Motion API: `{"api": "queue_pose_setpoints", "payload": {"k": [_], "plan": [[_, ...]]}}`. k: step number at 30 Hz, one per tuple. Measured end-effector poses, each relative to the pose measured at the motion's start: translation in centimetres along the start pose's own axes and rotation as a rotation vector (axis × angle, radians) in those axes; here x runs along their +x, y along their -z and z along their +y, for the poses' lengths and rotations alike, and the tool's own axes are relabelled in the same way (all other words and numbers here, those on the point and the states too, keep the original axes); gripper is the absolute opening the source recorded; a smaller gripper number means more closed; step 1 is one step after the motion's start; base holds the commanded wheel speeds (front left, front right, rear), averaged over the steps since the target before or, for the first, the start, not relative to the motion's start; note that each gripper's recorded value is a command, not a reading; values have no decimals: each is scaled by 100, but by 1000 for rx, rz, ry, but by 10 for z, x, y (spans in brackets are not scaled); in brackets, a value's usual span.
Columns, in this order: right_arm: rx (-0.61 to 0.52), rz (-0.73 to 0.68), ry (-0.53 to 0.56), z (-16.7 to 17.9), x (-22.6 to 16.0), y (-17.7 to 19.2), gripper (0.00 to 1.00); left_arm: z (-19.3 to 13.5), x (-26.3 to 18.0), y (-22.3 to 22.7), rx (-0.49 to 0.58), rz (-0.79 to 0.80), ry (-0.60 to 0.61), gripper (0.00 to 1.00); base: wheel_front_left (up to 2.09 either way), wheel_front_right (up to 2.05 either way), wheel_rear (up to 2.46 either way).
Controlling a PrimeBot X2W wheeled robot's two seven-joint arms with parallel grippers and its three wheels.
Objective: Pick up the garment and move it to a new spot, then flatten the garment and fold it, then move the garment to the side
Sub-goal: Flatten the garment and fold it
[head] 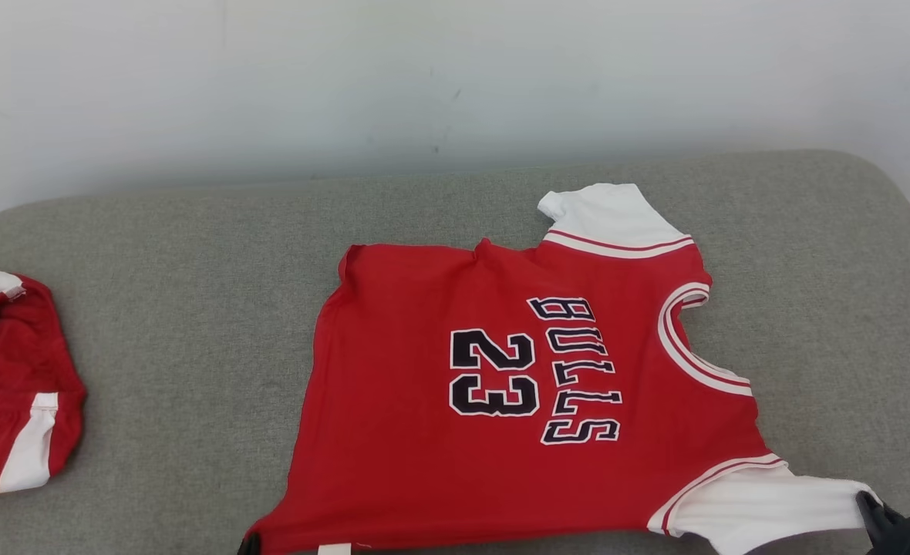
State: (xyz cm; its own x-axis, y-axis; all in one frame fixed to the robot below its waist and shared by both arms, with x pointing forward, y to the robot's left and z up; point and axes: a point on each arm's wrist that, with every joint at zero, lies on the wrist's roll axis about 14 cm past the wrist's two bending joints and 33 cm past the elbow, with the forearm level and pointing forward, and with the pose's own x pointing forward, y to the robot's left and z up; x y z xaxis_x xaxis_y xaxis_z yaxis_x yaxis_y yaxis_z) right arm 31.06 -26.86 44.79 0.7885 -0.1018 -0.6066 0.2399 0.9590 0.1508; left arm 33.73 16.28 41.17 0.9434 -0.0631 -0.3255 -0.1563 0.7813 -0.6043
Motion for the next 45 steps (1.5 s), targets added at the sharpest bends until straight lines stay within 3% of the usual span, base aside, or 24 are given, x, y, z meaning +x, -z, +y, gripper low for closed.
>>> {"api": "queue_pose_setpoints", "payload": {"k": [3,8,9,13,17,27,37,45], "plan": [[32,-107,-33,6,-3,-22,0,-8,1,-9,-21,-40,27,0,0,0,0],[44,-414,-81,20,-24,-96,0,-35,7,-44,-31,-148,120,0,0,0,0],[44,-414,-81,20,-24,-96,0,-35,7,-44,-31,-148,120,0,0,0,0],[-24,-665,-124,46,-56,-160,0,-75,15,-89,9,-253,250,0,0,0,0],[-133,-809,-163,68,-78,-208,0,-122,23,-137,87,-318,383,0,0,0,0],[-326,-970,-205,100,-99,-295,0,-209,37,-216,225,-410,588,0,0,0,0],[-384,-1103,-245,126,-112,-353,0,-252,48,-244,296,-443,666,0,0,0,0],[-459,-1078,-286,158,-98,-374,0,-270,57,-259,324,-455,689,0,0,0,0]]}}
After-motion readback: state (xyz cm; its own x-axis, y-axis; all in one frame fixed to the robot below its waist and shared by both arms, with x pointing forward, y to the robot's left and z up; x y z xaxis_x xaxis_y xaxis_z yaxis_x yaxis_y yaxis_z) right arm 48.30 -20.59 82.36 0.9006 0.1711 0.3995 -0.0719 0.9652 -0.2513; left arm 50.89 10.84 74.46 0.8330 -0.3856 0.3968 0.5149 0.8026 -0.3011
